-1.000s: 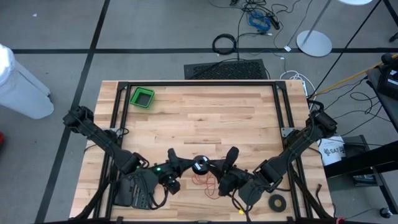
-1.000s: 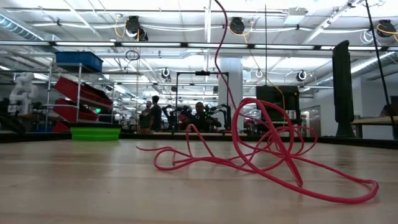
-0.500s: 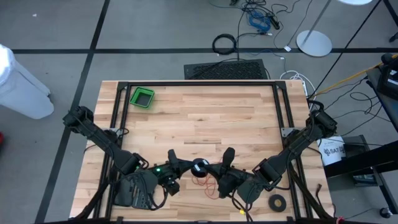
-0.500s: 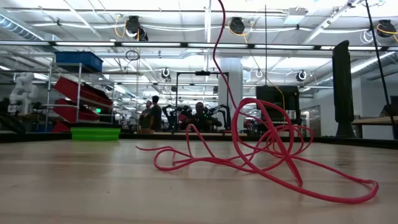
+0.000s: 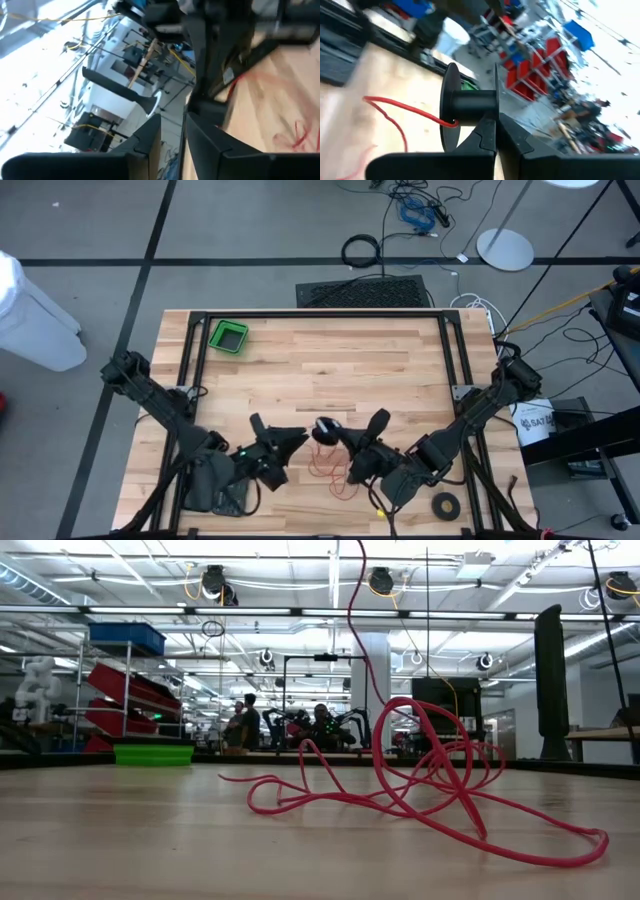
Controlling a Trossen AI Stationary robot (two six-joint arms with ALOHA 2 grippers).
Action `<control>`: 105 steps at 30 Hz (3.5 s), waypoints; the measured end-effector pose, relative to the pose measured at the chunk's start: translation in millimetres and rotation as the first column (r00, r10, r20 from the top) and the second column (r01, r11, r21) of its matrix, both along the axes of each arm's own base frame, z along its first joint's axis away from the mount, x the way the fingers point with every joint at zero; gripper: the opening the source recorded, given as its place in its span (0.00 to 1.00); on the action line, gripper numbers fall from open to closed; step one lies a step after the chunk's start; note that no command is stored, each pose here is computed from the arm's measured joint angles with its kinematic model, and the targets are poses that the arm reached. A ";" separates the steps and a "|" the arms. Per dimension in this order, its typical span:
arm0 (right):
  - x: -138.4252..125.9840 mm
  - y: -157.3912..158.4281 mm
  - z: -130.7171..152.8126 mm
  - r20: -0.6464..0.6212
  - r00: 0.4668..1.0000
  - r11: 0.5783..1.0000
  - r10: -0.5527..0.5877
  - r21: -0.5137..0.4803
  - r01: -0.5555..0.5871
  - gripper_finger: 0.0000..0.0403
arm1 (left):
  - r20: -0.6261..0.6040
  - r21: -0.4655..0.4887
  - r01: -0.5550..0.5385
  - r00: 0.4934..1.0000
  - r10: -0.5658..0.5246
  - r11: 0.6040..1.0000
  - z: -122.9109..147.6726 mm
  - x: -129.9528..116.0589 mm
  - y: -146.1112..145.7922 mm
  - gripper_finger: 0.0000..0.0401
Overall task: Coil cords
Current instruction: Coil the red wire into the spool
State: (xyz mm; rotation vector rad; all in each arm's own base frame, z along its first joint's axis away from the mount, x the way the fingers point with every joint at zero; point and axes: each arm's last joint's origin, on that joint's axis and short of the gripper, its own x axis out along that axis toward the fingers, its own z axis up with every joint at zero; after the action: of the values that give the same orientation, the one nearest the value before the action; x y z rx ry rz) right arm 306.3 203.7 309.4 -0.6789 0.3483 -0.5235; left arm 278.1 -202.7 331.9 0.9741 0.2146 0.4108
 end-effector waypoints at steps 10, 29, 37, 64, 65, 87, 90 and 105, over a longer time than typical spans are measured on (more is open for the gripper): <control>-19.9 -18.9 40.0 0.174 0.982 0.985 -0.076 0.167 0.046 0.00 | 0.174 -0.182 0.158 0.977 -0.127 0.971 13.3 -8.8 -13.2 0.25; -25.3 -12.4 41.9 0.211 0.976 0.971 -0.047 0.238 -0.005 0.00 | 0.166 -0.269 0.421 0.906 -0.388 0.866 3.5 -2.8 -18.3 0.25; -32.6 -2.2 41.5 0.256 0.966 0.947 -0.036 0.316 -0.049 0.00 | 0.140 -0.376 0.343 0.939 -0.314 0.861 -5.0 11.3 0.4 0.25; -31.4 8.3 31.8 0.215 0.976 0.954 0.022 0.286 -0.085 0.00 | 0.118 -0.456 0.385 0.920 -0.374 0.802 -11.6 18.1 6.4 0.27; -31.3 8.2 31.8 0.214 0.977 0.955 0.023 0.285 -0.085 0.00 | 0.121 -0.469 0.391 0.917 -0.381 0.792 -11.9 18.0 6.1 0.28; -31.3 8.2 31.6 0.209 0.978 0.957 0.026 0.279 -0.085 0.00 | 0.106 -0.493 0.366 0.926 -0.363 0.789 -28.3 37.8 14.0 0.42; -31.4 8.1 31.2 0.202 0.979 0.959 0.028 0.272 -0.084 0.00 | 0.102 -0.492 0.363 0.927 -0.362 0.791 -29.0 38.3 14.4 0.42; -31.7 7.9 30.4 0.194 0.981 0.960 0.029 0.266 -0.082 0.00 | 0.107 -0.490 0.363 0.927 -0.359 0.792 -28.4 38.0 13.9 0.42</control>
State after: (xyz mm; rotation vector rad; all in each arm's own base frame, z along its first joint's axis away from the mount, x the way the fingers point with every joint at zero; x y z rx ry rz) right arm 274.6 211.6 339.8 -0.3667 0.2166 -0.4708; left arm 316.1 -188.8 303.4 0.4743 0.1124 -0.0067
